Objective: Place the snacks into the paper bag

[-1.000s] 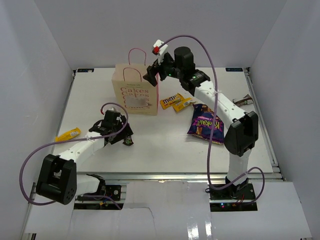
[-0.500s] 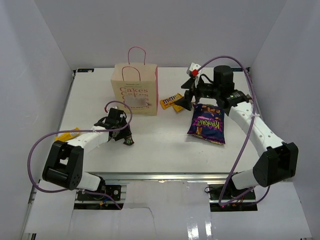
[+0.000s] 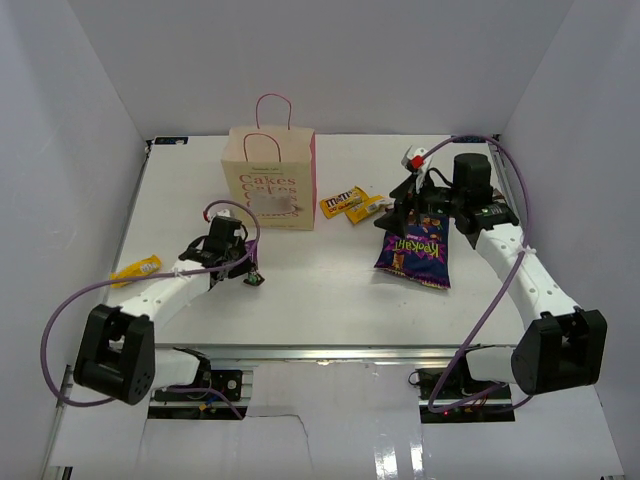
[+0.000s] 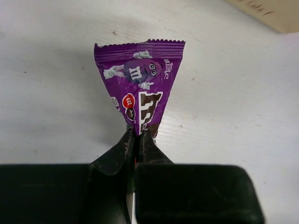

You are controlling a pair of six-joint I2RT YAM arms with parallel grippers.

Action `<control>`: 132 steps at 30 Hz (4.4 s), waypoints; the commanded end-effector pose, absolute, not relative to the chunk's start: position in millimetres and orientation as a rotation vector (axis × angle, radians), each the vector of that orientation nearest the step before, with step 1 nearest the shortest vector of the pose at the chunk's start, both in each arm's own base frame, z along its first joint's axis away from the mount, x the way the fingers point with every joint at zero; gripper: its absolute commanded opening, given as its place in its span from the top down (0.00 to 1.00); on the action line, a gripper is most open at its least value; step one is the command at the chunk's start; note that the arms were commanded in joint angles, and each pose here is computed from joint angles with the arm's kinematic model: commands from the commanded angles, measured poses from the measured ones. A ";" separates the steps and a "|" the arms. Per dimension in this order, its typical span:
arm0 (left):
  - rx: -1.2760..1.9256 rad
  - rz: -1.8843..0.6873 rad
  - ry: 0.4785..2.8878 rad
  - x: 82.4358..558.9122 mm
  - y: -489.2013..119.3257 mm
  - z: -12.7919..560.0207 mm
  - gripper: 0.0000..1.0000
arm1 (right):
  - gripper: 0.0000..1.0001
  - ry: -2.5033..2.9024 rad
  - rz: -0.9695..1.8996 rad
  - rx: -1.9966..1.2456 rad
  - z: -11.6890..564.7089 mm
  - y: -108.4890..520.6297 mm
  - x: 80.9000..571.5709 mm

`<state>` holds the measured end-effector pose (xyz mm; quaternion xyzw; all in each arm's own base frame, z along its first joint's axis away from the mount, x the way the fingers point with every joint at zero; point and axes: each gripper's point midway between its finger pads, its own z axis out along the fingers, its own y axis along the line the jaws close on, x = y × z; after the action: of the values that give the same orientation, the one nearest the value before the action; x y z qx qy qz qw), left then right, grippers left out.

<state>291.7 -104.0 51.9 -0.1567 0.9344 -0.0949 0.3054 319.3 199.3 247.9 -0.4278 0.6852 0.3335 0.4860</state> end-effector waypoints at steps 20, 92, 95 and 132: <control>-0.171 -0.077 1.544 389.9 -62.4 414.7 0.99 | 0.05 1.664 0.759 -1.029 244.4 176.5 307.5; -0.417 -0.543 1.730 259.3 -66.2 272.6 0.27 | 0.34 2.418 1.050 0.131 39.3 75.9 380.7; -0.419 -0.555 1.739 257.1 -67.7 267.8 0.27 | 0.57 2.395 1.129 0.079 40.7 82.9 378.1; -0.425 -0.663 1.688 242.2 -76.3 275.0 0.26 | 0.92 1.283 1.420 -0.828 396.3 174.9 338.0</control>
<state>245.0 -75.2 269.0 -0.1840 0.7353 -0.2753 0.5913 358.6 167.1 318.6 -0.2711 0.6201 0.6030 0.4223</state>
